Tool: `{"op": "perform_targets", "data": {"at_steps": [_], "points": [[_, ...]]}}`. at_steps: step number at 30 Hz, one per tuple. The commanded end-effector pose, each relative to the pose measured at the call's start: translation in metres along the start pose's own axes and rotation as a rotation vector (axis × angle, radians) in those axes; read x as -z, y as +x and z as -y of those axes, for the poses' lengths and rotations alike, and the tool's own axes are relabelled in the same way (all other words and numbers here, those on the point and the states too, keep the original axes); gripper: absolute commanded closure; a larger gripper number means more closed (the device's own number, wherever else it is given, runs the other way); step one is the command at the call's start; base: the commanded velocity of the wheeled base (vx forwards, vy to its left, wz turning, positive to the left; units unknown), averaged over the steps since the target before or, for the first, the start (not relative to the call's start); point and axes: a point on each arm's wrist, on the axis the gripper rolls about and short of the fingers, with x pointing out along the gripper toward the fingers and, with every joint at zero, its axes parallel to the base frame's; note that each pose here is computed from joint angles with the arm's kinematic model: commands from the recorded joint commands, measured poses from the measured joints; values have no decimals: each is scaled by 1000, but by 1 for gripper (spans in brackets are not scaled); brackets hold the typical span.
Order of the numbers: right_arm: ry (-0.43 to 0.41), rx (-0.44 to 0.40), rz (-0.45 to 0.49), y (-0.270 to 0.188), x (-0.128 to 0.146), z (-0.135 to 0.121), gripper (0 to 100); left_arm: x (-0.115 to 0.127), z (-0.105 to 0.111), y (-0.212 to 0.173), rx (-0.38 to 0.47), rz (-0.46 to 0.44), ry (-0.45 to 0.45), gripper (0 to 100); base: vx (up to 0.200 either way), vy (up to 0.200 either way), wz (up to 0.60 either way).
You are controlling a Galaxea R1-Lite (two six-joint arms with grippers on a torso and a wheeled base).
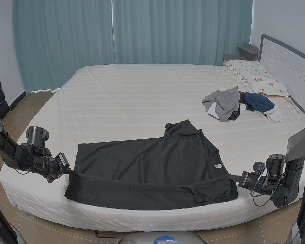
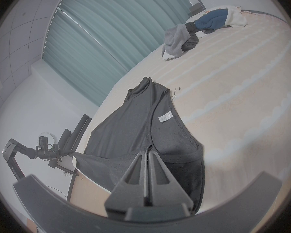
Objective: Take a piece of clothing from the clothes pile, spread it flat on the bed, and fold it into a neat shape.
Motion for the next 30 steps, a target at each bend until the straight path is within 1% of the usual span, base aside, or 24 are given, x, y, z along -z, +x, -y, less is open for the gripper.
{"op": "perform_targets", "data": {"at_steps": [1, 8, 12, 16, 18, 23, 30], "points": [[-18, -33, 51, -22, -9, -18, 100, 5, -6, -14, -6, 8, 16, 100, 0, 0, 0], [-26, -47, 42, -40, -4, -31, 100, 10, -14, -30, -14, 27, 29, 100, 0, 0, 0], [-28, -50, 50, -47, -4, -35, 100, 17, -19, -34, -23, 17, 47, 100, 0, 0, 0], [-36, -50, 50, -53, -2, -37, 100, 23, -23, -37, -31, 5, 46, 100, 0, 0, 0], [-36, -58, 65, -56, -5, -39, 100, 26, -23, -39, -30, 2, 47, 100, 0, 0, 0], [-34, -54, 72, -58, -6, -39, 100, 28, -22, -42, -17, -2, 51, 100, 0, 0, 0], [-21, -40, 51, -63, 0, -38, 100, 33, -24, -42, -20, -14, 51, 100, 0, 0, 0]]}}
